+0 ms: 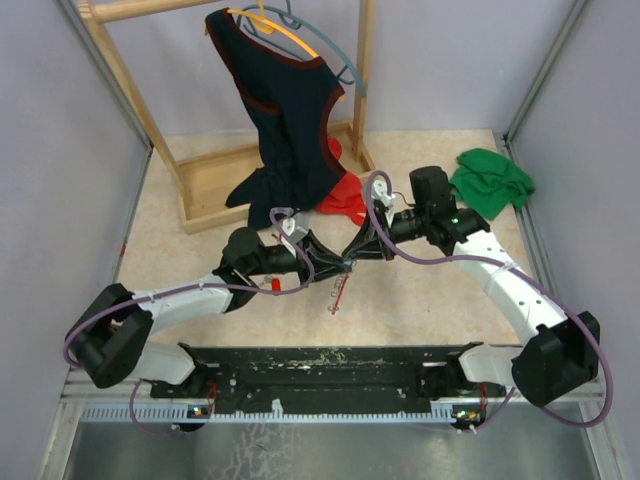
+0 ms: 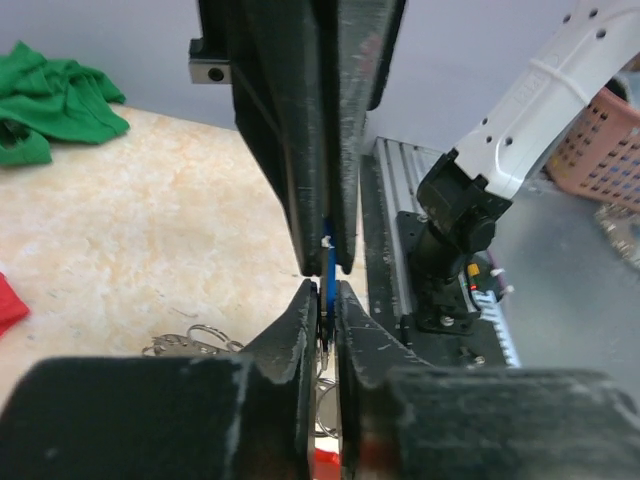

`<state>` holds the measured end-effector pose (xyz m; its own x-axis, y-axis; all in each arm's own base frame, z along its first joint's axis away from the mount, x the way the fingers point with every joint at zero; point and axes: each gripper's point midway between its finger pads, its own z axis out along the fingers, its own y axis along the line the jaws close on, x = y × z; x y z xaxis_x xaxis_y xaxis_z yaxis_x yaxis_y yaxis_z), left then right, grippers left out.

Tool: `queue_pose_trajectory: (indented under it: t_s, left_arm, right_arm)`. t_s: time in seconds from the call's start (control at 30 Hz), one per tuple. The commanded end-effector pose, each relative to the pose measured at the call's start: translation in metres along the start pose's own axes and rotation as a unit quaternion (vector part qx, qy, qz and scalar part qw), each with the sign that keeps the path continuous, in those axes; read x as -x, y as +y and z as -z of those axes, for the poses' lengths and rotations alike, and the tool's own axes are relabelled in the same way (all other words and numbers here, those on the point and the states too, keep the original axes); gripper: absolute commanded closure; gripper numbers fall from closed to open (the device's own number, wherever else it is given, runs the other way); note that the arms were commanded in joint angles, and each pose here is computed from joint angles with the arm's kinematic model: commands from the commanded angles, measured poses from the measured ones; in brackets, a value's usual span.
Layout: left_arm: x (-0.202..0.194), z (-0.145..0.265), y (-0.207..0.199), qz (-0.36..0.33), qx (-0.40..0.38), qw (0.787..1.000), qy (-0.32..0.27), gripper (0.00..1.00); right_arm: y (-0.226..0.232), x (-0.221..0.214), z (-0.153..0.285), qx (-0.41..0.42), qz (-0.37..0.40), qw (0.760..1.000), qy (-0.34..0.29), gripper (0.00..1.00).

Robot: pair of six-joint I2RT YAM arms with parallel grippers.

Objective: Remove the keys from the keyring

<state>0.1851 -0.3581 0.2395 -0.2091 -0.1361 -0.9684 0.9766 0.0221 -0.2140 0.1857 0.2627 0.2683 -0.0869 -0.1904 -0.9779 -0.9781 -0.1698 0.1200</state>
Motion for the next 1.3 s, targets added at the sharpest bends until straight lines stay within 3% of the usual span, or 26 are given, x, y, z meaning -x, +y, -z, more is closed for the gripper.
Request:
queue_pose_trajectory:
  t_s: [0.0, 0.17, 0.27, 0.4, 0.53, 0.77, 1.07, 1.13, 1.2, 1.27]
  left_arm:
    - [-0.004, 0.001, 0.001, -0.007, 0.001, 1.000, 0.004, 0.97]
    - [0.002, 0.001, -0.002, -0.014, 0.000, 1.000, -0.004, 1.00]
    - [0.006, 0.001, -0.002, -0.019, 0.002, 1.000, -0.009, 1.00]
    - [0.011, 0.001, -0.001, -0.023, 0.004, 1.000, -0.015, 1.00]
    - [0.013, 0.000, 0.000, -0.025, 0.007, 1.000, -0.018, 1.00]
    - [0.014, 0.000, -0.001, -0.027, 0.007, 0.999, -0.020, 1.00]
    - [0.016, 0.002, 0.000, -0.029, 0.011, 0.999, -0.024, 1.00]
    - [0.016, 0.001, 0.001, -0.028, 0.013, 0.999, -0.026, 1.00]
    - [0.016, 0.002, 0.001, -0.027, 0.015, 0.999, -0.027, 0.98]
    - [0.014, 0.004, 0.002, -0.024, 0.021, 0.999, -0.027, 0.87]
  right_arm:
    - [0.006, 0.020, 0.003, 0.008, 0.030, 0.999, -0.015, 1.00]
    - [0.004, 0.013, 0.003, 0.004, 0.025, 1.000, -0.010, 0.98]
    - [0.004, 0.006, 0.001, 0.007, 0.019, 1.000, -0.008, 0.78]
    - [0.002, -0.001, -0.003, 0.004, 0.014, 1.000, 0.000, 0.70]
    - [-0.001, -0.006, -0.007, 0.002, 0.008, 1.000, 0.005, 0.70]
    - [-0.002, -0.007, -0.009, 0.001, 0.002, 1.000, 0.005, 0.89]
    - [-0.003, -0.008, -0.009, -0.001, 0.000, 1.000, 0.007, 0.90]
    - [-0.003, -0.008, -0.009, -0.002, -0.001, 1.000, 0.007, 1.00]
    - [-0.001, -0.005, -0.008, 0.000, 0.004, 1.000, 0.007, 1.00]
    - [0.001, -0.003, -0.007, 0.004, 0.010, 1.000, 0.005, 1.00]
